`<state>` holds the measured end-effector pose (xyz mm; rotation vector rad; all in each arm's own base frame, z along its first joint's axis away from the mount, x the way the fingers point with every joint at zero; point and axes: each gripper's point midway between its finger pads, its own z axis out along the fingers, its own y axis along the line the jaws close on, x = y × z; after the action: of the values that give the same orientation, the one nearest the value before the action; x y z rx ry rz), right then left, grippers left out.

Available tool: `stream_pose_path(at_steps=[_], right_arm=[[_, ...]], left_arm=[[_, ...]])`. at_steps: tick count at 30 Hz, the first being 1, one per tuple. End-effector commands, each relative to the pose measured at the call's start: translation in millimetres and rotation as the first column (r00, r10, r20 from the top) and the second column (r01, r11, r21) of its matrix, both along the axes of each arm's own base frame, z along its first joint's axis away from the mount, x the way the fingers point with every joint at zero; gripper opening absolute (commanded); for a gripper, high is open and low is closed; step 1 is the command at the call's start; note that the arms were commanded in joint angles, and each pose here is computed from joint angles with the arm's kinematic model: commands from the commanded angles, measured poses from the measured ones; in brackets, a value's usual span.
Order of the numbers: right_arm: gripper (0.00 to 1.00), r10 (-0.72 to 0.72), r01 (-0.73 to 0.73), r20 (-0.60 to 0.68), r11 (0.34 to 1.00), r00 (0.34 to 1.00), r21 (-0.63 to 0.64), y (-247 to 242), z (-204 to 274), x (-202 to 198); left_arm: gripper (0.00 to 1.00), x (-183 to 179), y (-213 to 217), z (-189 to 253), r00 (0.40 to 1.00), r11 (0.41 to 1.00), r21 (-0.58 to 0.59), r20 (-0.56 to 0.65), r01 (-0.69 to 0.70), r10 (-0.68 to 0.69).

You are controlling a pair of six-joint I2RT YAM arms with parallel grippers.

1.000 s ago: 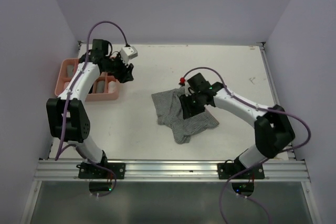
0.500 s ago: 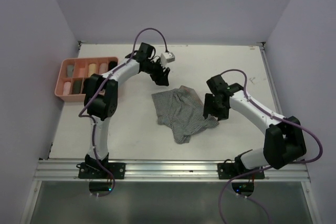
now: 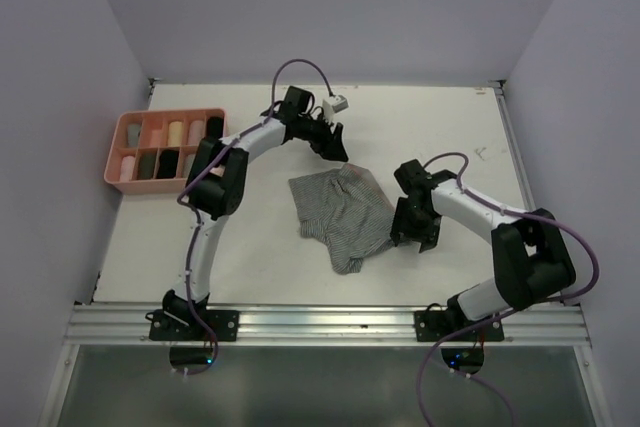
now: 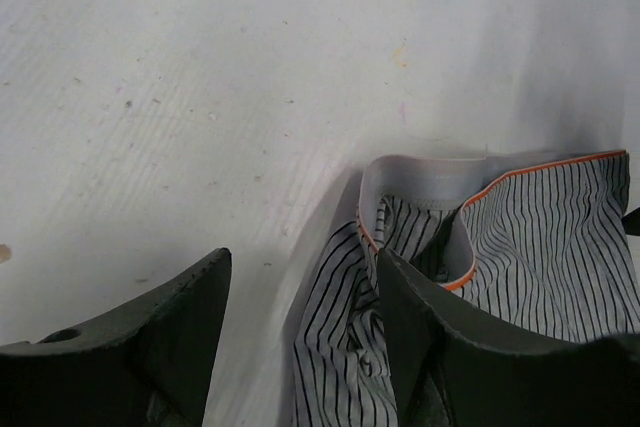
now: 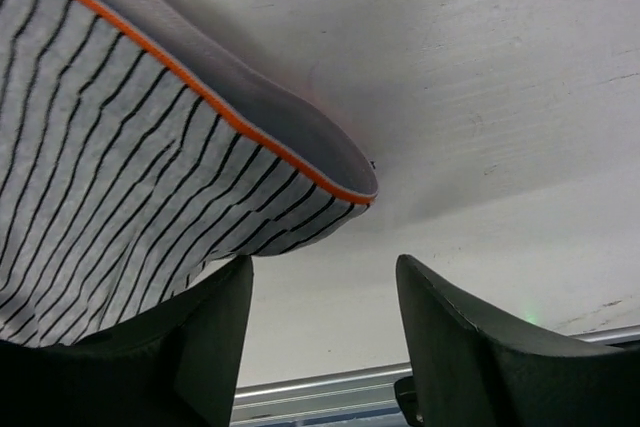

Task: Roll the underwear
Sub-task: Flatten the underwear

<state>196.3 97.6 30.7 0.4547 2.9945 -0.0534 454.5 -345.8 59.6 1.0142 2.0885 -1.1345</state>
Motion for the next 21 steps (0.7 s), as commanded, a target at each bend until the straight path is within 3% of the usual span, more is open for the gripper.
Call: stream_pose_path(at_steps=[1, 5, 8, 17, 21], right_arm=[[0.61, -0.087, 0.086, 0.020, 0.996, 0.996, 0.033, 1, -11, 8], [0.57, -0.149, 0.147, 0.037, 0.987, 0.988, 0.063, -4, -14, 16], [0.46, -0.182, 0.178, 0.057, 0.982, 0.982, 0.069, -8, -11, 22], [0.00, -0.113, 0.089, 0.156, 0.984, 0.981, 0.154, 0, -2, 49], [0.00, -0.072, 0.039, 0.210, 0.987, 0.975, 0.159, 2, 11, 61]], left_arm=[[0.64, 0, -31, 22, 0.999, 0.997, -0.074, 0.042, 0.018, -0.015], [0.65, -11, -40, 10, 1.000, 0.999, -0.052, 0.018, -0.005, 0.006], [0.64, -16, -42, 6, 1.000, 0.998, -0.058, 0.008, -0.010, 0.011], [0.63, -36, -49, -16, 0.996, 0.999, -0.027, -0.080, 0.035, -0.037], [0.58, -43, -51, -28, 0.994, 1.000, 0.011, -0.107, 0.029, -0.028]])
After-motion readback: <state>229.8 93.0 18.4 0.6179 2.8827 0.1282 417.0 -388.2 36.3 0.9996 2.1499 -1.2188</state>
